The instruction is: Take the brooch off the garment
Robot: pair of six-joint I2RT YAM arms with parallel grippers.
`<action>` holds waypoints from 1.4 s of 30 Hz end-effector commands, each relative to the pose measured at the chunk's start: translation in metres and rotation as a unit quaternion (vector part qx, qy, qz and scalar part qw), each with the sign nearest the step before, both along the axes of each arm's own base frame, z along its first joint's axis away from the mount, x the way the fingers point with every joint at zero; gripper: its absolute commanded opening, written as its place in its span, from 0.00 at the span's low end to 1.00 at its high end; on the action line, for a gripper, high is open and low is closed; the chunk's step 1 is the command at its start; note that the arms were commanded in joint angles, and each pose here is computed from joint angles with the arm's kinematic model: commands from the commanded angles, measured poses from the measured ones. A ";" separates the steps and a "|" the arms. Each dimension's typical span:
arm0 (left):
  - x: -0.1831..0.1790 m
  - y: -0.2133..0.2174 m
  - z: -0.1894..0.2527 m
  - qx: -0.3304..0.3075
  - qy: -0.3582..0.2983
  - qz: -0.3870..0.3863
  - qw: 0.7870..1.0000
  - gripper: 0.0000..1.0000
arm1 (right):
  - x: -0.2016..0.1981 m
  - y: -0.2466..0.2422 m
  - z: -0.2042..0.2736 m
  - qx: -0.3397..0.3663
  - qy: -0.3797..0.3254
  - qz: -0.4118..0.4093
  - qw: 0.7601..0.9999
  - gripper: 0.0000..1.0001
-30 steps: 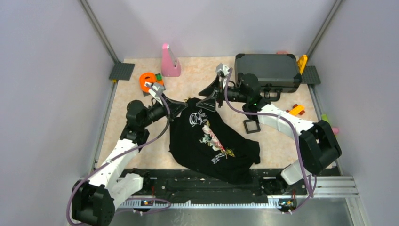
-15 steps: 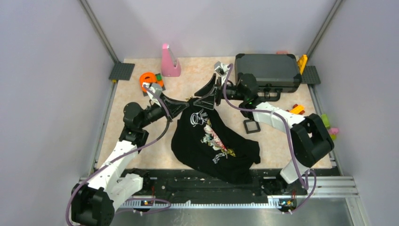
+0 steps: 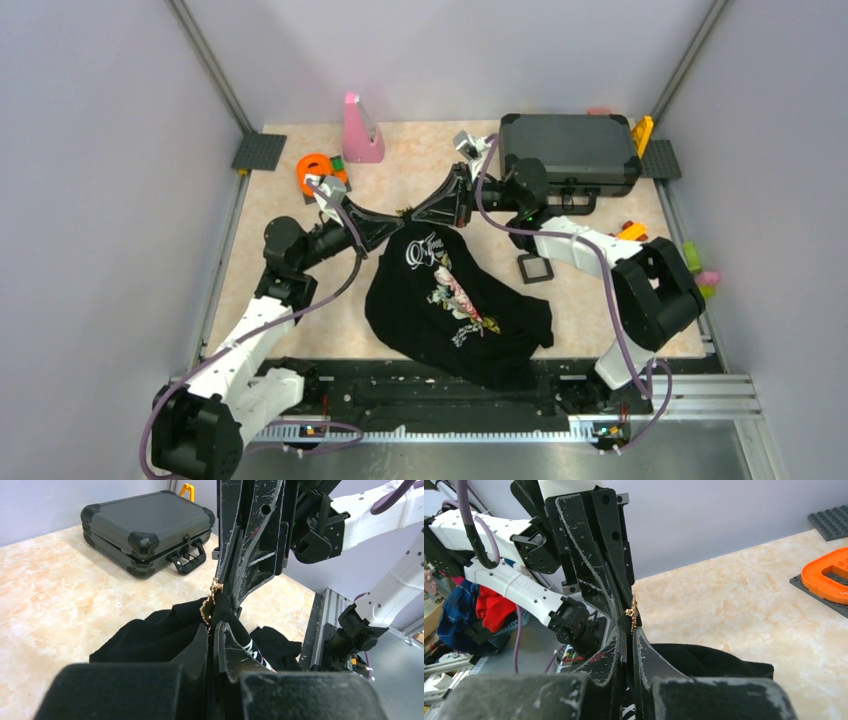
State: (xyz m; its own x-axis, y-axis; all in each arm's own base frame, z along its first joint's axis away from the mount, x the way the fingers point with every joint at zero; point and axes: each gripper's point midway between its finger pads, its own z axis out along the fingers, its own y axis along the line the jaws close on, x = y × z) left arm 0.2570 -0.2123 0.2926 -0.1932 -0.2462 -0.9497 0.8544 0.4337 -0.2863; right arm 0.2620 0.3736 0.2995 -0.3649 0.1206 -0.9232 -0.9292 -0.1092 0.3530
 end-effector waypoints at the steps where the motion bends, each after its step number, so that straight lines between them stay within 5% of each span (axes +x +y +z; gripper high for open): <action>1: 0.001 -0.002 0.011 -0.017 0.003 0.000 1.000 0.17 | -0.010 -0.001 0.024 0.011 -0.044 0.037 0.998 0.00; 3: -0.006 -0.001 0.007 -0.024 0.022 -0.004 0.999 0.30 | -0.009 -0.003 0.020 -0.005 -0.041 0.048 0.998 0.00; 7: -0.022 0.000 0.003 -0.043 0.033 -0.017 0.998 0.35 | -0.014 -0.012 0.010 -0.034 -0.044 0.048 0.997 0.00; 18: -0.050 -0.002 0.024 -0.030 -0.009 -0.063 0.997 0.27 | -0.049 -0.031 0.012 -0.065 -0.072 0.061 0.993 0.00; 29: -0.062 -0.019 0.026 -0.024 -0.003 -0.161 0.987 0.34 | -0.063 -0.018 0.018 -0.095 -0.088 0.084 0.988 0.00; 34: -0.063 -0.023 0.025 -0.019 -0.003 -0.166 0.986 0.20 | -0.065 -0.015 0.018 -0.099 -0.092 0.086 0.987 0.00; 37: -0.062 -0.025 0.023 -0.017 0.002 -0.165 0.986 0.00 | -0.066 -0.013 0.017 -0.101 -0.091 0.088 0.987 0.00; 40: -0.059 -0.027 0.020 -0.008 0.005 -0.159 0.987 0.00 | -0.067 -0.012 0.017 -0.101 -0.093 0.085 0.987 0.00; 42: -0.052 -0.024 0.018 -0.004 0.006 -0.131 0.991 0.00 | -0.062 -0.012 0.014 -0.109 -0.088 0.070 0.988 0.24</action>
